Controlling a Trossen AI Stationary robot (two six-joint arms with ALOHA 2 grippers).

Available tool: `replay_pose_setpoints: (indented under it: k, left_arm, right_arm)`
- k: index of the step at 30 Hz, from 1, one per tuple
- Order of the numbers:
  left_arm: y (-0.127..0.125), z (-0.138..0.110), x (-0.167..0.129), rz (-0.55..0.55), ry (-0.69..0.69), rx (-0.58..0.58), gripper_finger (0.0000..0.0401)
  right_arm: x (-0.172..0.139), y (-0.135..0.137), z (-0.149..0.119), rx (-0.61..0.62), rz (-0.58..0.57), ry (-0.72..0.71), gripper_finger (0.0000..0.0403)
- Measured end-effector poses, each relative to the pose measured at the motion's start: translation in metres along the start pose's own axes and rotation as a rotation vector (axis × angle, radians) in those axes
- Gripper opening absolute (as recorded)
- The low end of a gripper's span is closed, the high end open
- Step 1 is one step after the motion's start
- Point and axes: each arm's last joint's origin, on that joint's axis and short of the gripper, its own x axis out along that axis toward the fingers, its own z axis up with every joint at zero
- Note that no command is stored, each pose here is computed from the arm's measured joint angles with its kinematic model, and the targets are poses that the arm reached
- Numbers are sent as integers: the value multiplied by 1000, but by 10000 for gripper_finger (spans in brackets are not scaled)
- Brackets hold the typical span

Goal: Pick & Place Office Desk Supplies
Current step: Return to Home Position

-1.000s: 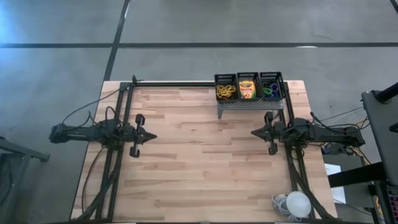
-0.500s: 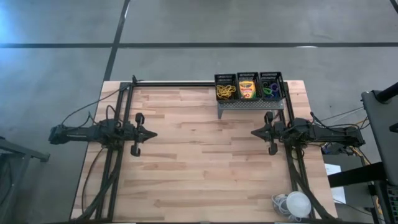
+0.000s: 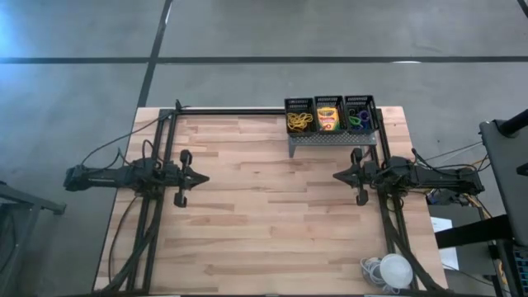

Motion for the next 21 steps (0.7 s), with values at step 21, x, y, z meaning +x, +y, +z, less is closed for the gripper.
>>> replay_pose_setpoints:
  k: [21]
  left_arm:
    - [0, 0, 0, -1, 3, -3, 26]
  right_arm:
    - [-2, 1, 2, -110, 6, -22, 8]
